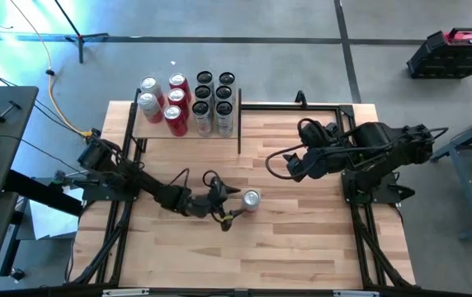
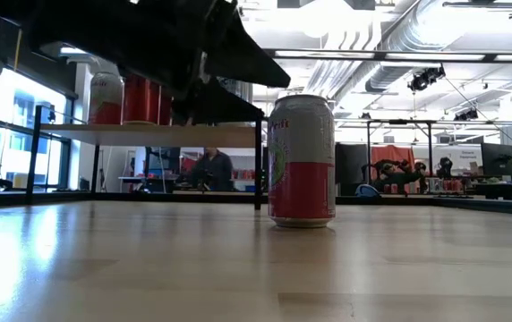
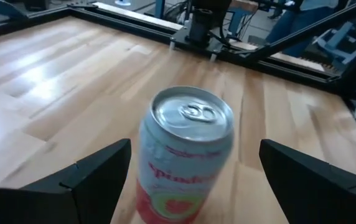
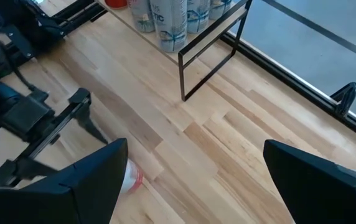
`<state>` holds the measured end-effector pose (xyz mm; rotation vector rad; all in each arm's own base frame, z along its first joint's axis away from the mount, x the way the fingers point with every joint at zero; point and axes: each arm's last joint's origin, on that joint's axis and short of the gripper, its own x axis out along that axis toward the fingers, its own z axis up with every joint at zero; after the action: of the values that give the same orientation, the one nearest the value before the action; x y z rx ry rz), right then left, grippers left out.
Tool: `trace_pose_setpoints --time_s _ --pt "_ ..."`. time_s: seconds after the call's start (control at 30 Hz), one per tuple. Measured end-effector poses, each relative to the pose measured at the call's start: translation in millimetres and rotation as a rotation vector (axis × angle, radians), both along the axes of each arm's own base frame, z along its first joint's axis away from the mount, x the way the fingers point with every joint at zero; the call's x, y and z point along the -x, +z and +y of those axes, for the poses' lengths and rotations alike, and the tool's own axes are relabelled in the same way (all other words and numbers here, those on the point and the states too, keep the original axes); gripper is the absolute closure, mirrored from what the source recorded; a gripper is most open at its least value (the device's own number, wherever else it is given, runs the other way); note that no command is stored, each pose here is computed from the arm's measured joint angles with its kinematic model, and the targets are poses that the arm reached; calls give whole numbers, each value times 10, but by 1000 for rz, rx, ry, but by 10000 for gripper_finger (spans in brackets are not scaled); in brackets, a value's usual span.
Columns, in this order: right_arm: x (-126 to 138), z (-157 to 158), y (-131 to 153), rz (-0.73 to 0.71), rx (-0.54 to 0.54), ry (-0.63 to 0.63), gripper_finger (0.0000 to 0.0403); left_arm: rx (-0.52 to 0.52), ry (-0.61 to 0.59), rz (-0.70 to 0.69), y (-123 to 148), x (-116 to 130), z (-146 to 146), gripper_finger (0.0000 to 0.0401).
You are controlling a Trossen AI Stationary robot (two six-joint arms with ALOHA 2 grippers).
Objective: Place canned beverage on shelf
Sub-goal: Put the pink soda can on the shelf aligned with the other pink soda cans
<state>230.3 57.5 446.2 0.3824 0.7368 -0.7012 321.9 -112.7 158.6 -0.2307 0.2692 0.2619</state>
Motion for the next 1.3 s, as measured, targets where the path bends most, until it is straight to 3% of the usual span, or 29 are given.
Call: trace_pose_setpoints --time_s 0.3,0.5,0.77,1.03,1.17,1.3 --pt "1 8 -4 8 -23 13 43 -110 -17 -24 40 -82 151 54" --pt "1 12 -7 12 -37 20 43 -128 -31 -73 -72 -168 138 54" --pt "21 97 -10 20 -69 67 43 -171 36 -49 -220 -368 86 54" --pt "47 180 -10 15 -73 90 43 -135 122 -72 -247 -536 47 54" --pt "57 208 -11 16 -73 102 43 -78 186 -88 -261 -532 46 54" --pt "59 212 -11 13 -76 98 43 -84 225 -91 -264 -514 21 54"
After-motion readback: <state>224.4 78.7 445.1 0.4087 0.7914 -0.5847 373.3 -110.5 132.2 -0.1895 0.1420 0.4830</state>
